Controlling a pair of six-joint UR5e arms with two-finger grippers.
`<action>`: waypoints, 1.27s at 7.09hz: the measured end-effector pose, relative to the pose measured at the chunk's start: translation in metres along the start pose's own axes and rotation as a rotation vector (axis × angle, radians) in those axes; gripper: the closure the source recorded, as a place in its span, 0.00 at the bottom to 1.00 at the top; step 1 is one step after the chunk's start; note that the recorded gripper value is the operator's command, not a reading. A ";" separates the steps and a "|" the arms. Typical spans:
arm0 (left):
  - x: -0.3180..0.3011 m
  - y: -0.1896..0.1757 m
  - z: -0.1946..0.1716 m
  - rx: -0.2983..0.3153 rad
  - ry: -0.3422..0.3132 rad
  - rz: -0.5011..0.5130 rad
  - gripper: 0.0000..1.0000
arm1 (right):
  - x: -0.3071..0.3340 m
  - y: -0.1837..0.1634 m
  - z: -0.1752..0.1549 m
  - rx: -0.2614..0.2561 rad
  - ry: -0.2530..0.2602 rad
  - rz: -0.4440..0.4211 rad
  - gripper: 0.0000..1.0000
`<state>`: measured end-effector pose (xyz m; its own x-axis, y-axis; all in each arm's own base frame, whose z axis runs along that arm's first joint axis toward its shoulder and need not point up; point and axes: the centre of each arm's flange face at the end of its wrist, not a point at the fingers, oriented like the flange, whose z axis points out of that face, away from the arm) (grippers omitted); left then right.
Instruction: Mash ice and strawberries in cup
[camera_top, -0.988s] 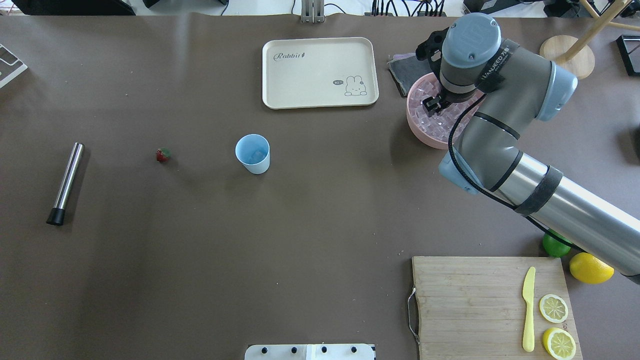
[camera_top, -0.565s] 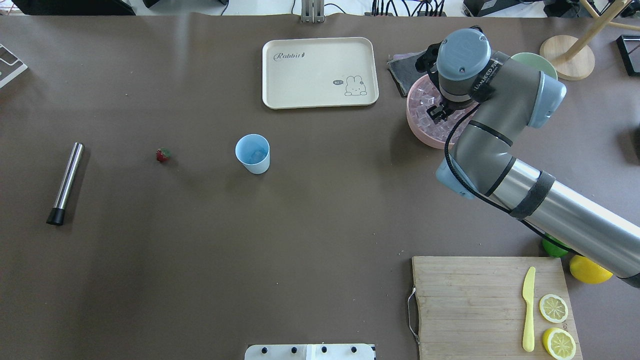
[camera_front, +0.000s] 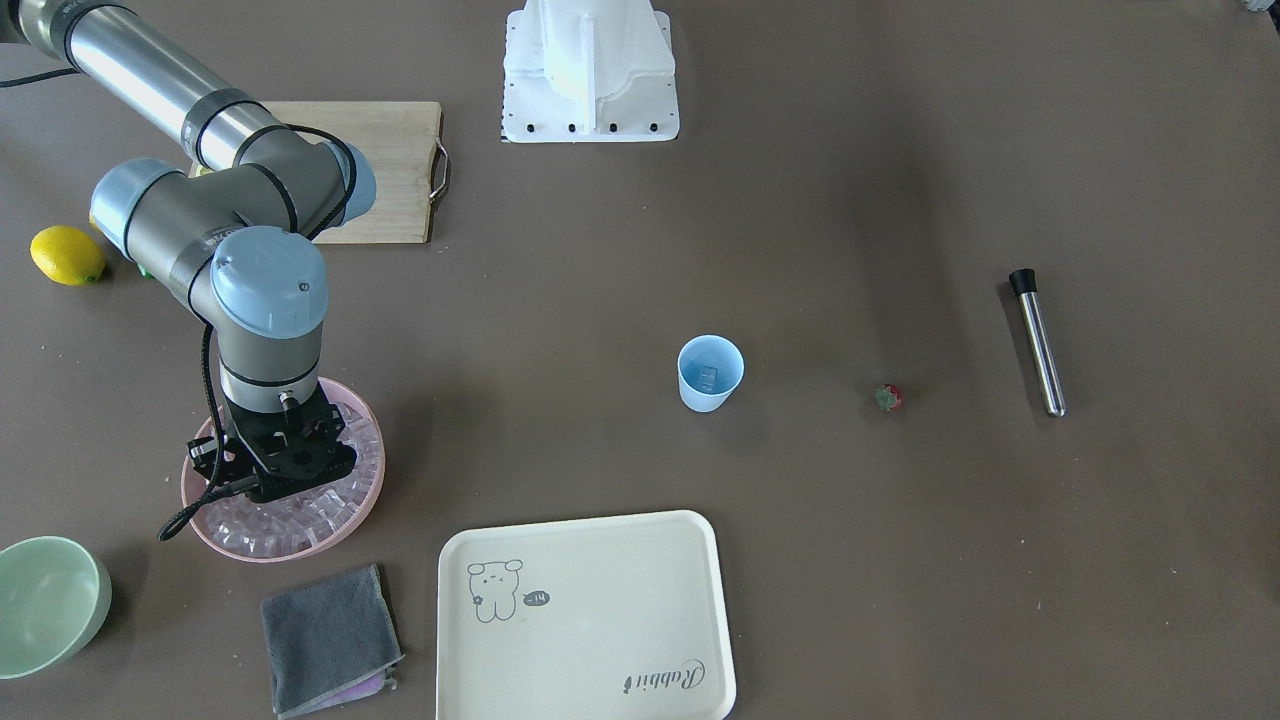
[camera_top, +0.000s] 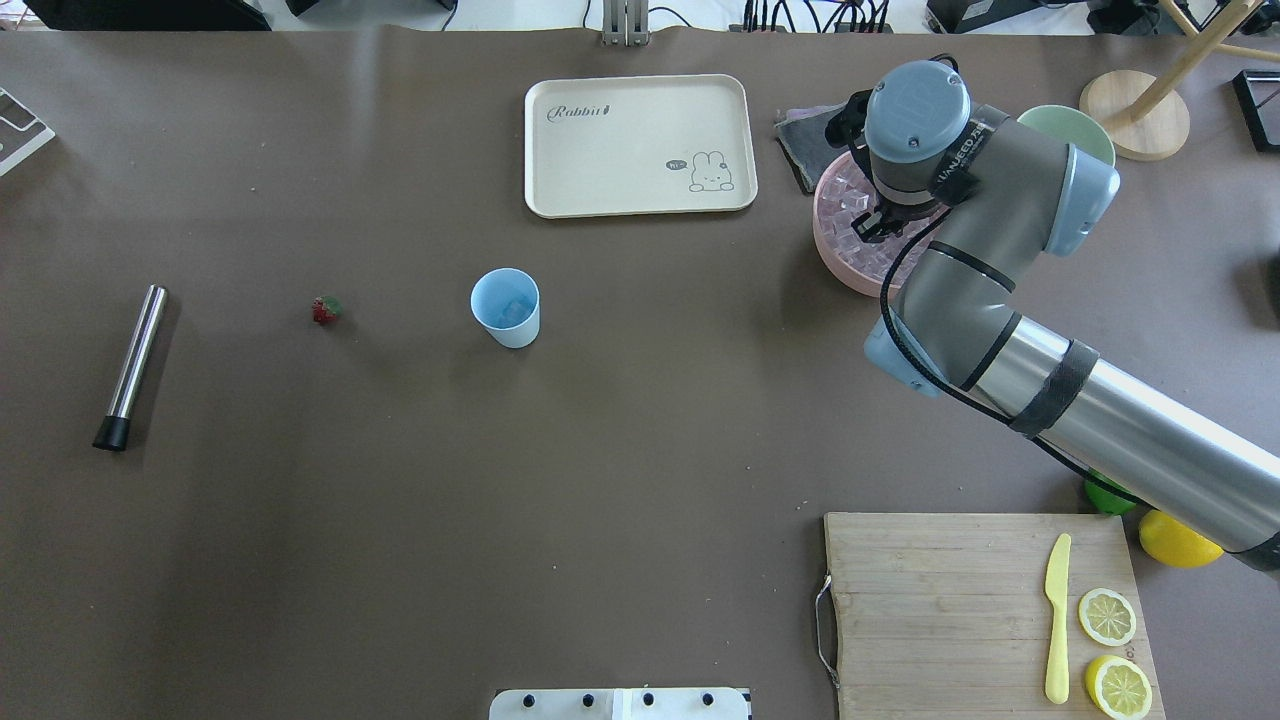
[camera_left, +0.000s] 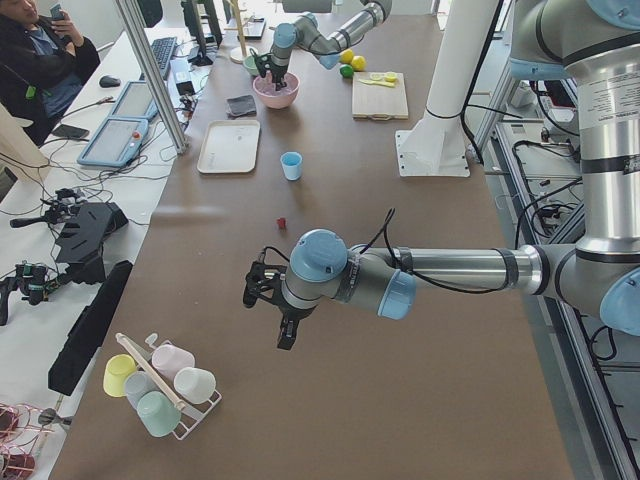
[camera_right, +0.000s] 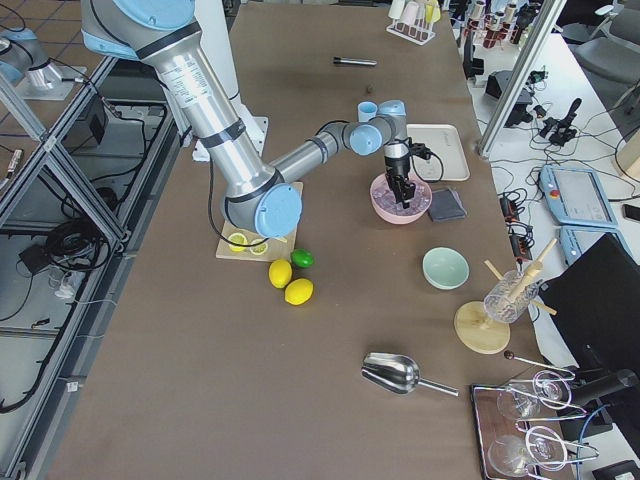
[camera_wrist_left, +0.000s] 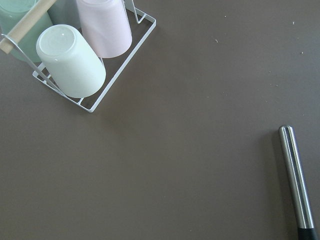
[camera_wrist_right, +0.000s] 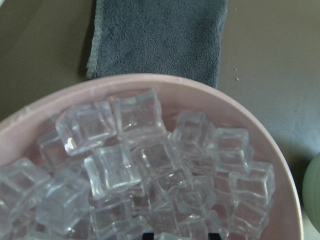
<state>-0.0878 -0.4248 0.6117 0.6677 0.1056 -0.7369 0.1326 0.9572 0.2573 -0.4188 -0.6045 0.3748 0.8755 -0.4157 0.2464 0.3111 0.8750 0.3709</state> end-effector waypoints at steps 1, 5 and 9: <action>0.000 -0.001 0.000 0.001 0.000 0.001 0.02 | -0.002 -0.004 0.001 -0.003 0.001 0.001 0.74; 0.001 -0.001 -0.001 0.003 0.000 0.003 0.02 | 0.002 -0.021 -0.024 0.022 -0.023 0.017 0.78; 0.001 -0.002 -0.001 0.003 0.000 0.002 0.02 | -0.022 -0.049 -0.120 0.070 -0.169 0.256 0.78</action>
<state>-0.0879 -0.4263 0.6102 0.6678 0.1075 -0.7365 0.1332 0.9563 0.2604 -0.4085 -0.6086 0.2441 0.8464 -0.2241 0.4832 0.0569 0.9400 0.3364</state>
